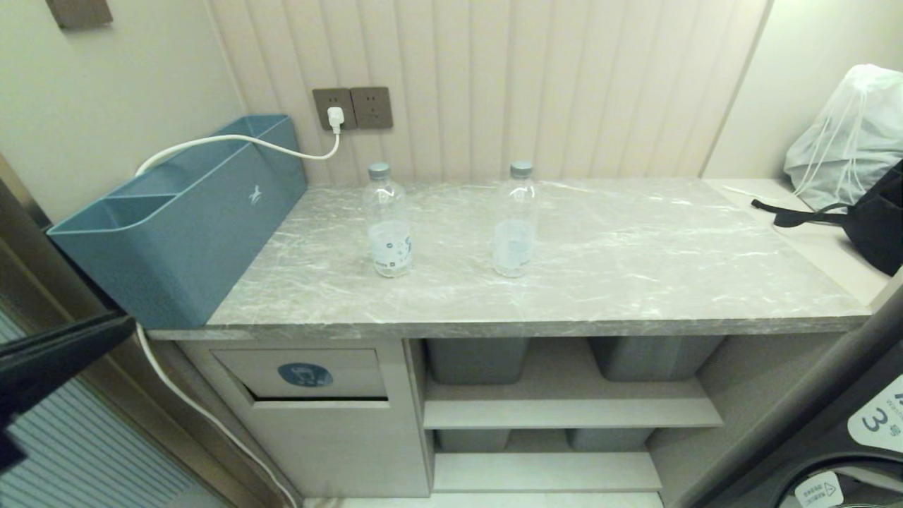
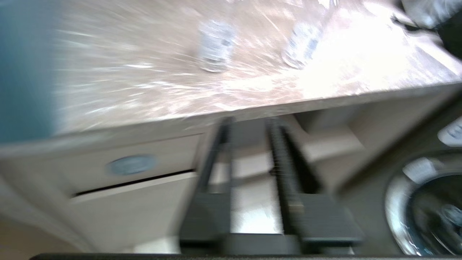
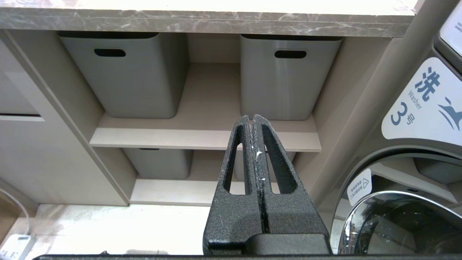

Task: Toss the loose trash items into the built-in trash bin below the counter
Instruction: Pick up the garbage

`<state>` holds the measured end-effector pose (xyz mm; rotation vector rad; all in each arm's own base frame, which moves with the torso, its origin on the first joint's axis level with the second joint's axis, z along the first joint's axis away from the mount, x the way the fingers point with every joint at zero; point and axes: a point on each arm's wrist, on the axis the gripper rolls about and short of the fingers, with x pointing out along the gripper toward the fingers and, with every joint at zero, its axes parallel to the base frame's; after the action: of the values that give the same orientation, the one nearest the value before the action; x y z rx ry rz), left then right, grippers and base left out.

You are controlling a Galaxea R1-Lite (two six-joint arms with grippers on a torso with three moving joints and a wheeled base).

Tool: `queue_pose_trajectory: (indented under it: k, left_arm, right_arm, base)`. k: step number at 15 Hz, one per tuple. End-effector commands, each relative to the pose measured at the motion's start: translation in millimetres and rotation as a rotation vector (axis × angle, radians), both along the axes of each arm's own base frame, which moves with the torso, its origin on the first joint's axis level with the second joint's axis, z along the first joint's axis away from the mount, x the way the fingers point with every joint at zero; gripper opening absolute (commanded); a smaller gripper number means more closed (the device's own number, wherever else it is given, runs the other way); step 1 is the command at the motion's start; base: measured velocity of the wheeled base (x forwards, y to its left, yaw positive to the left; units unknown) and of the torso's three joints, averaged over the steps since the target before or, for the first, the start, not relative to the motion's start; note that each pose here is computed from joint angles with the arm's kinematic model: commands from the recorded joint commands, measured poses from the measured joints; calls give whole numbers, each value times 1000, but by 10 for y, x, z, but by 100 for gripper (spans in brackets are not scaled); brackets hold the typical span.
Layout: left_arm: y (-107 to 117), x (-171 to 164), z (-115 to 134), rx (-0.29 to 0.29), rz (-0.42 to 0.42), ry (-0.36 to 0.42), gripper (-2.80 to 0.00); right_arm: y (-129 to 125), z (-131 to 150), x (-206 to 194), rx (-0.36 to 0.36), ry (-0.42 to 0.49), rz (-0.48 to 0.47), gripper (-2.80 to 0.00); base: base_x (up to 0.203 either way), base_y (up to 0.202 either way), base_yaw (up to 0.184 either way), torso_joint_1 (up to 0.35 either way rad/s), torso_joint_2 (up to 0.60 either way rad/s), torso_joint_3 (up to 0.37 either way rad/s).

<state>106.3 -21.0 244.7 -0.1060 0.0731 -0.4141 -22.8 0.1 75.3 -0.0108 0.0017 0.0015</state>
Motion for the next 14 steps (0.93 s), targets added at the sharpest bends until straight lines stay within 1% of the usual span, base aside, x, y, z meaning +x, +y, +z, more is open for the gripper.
queue_pose_trajectory:
  k: [1,2,4,5,6,7,8,10,11,13,14]
  left_arm:
    - [-177,856,-267,27,-54,206,0]
    - [-264,1114,-324,28,-90,208,0]
    - [-460,1557,-455,37,-146,185,0]
    - [-541,1763,-536,64,-156,164,0]
    - [-607,1957,-600,103,-147,128,0]
    - [-677,2160,-608,131,-125,75,0]
    - [-746,2332,-581,147,-105,21,0]
    - [-828,2528,-651,169,-83,-14,0]
    - [-851,2598,-687,170,-79,-33,0]
    - [-895,2708,-677,158,-78,-81,0]
    - [-907,2747,-674,155,-79,-89,0]
  right_arm:
    - [0,0,0,2,0,0,-280]
    - [0,0,0,1,0,0,-280]
    - [0,4,-1,-12,-2,2,-280]
    - [0,0,0,-12,0,2,-280]
    - [0,0,0,-12,0,2,-280]
    - [0,0,0,-12,0,2,-280]
    - [0,2,0,-12,-2,2,-280]
    - [0,2,0,-12,-2,2,-280]
    - [0,2,0,-12,-2,2,-280]
    - [0,2,0,-12,-2,2,-280]
    - [0,2,0,-12,-2,2,-280]
  base:
    - [0,0,0,0,0,0]
    - [0,0,0,0,0,0]
    - [0,0,0,0,0,0]
    - [0,0,0,0,0,0]
    - [0,0,0,0,0,0]
    - [0,0,0,0,0,0]
    - [0,0,0,0,0,0]
    - [0,0,0,0,0,0]
    - [0,0,0,0,0,0]
    - [0,0,0,0,0,0]
    - [0,0,0,0,0,0]
